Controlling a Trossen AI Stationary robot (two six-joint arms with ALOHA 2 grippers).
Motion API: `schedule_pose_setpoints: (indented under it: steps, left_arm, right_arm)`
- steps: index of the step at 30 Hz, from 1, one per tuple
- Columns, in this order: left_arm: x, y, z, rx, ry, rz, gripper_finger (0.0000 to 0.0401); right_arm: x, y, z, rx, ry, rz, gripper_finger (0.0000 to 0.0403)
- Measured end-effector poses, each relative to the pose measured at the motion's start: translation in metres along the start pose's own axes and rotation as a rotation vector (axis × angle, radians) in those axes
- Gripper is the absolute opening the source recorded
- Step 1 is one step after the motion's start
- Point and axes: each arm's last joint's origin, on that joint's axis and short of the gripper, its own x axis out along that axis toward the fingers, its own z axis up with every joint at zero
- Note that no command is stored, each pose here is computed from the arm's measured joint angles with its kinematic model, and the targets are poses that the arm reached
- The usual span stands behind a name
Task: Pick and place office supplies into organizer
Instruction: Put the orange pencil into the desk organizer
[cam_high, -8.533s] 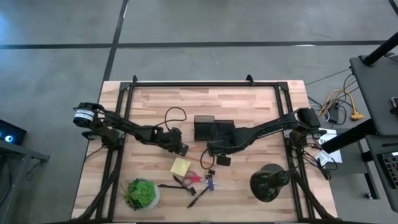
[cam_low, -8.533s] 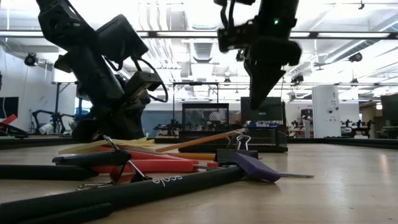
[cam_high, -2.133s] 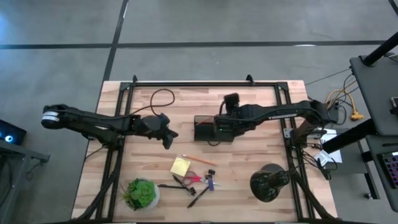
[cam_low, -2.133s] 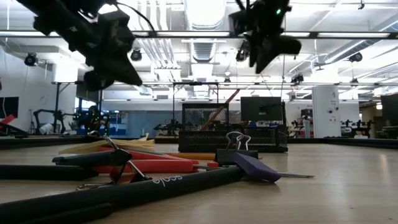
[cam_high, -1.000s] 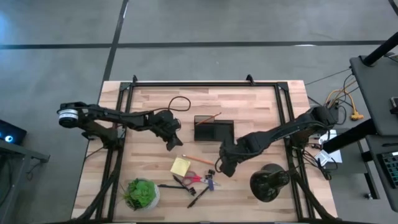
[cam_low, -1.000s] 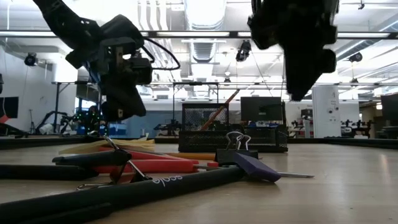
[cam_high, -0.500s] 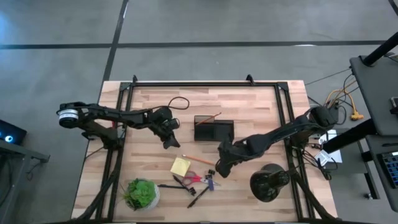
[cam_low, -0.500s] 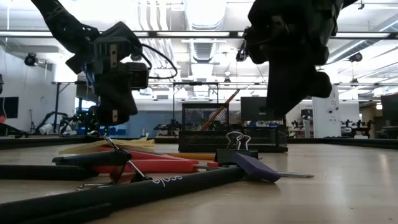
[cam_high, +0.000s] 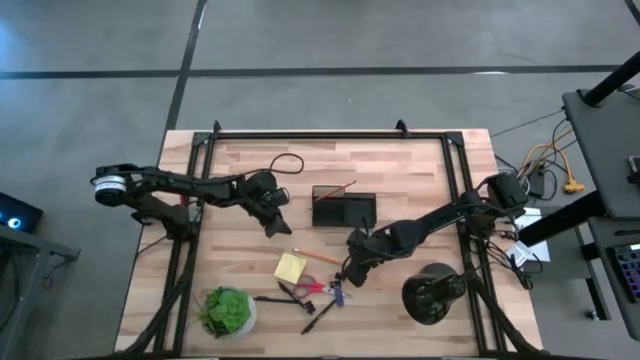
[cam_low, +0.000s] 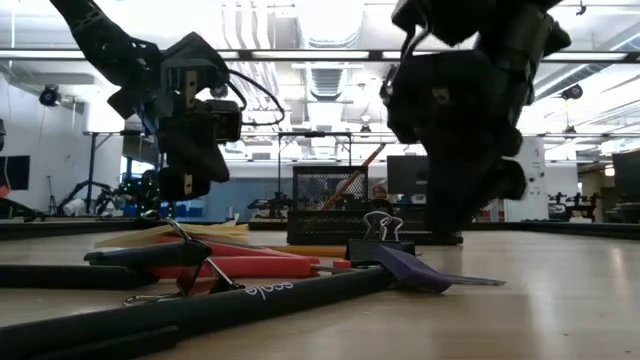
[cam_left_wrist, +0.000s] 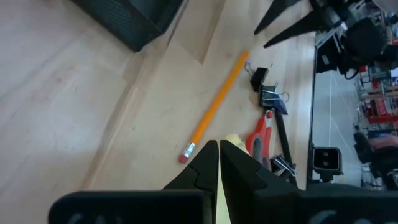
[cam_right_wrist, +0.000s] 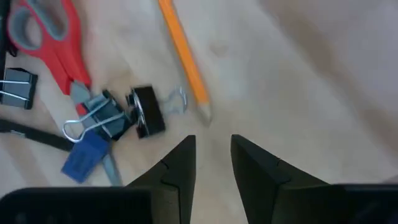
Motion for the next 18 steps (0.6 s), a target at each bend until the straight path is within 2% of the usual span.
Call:
schedule_pose_setpoints:
  steps: [3, 9, 18]
  left_arm:
    - [0.0, 0.0, 0.0, -0.031, -0.001, 0.0, 0.0]
    - [0.0, 0.0, 0.0, -0.053, -0.001, 0.0, 0.0]
    - [0.0, 0.0, 0.0, -0.051, 0.0, 0.001, 0.0]
  right_arm:
    - [0.004, -0.007, -0.003, 0.105, 0.06, 0.023, 0.0082]
    - [0.0, 0.006, 0.003, 0.237, 0.036, 0.143, 0.0052]
    - [0.008, 0.0, 0.006, 0.39, -0.025, 0.076, 0.001]
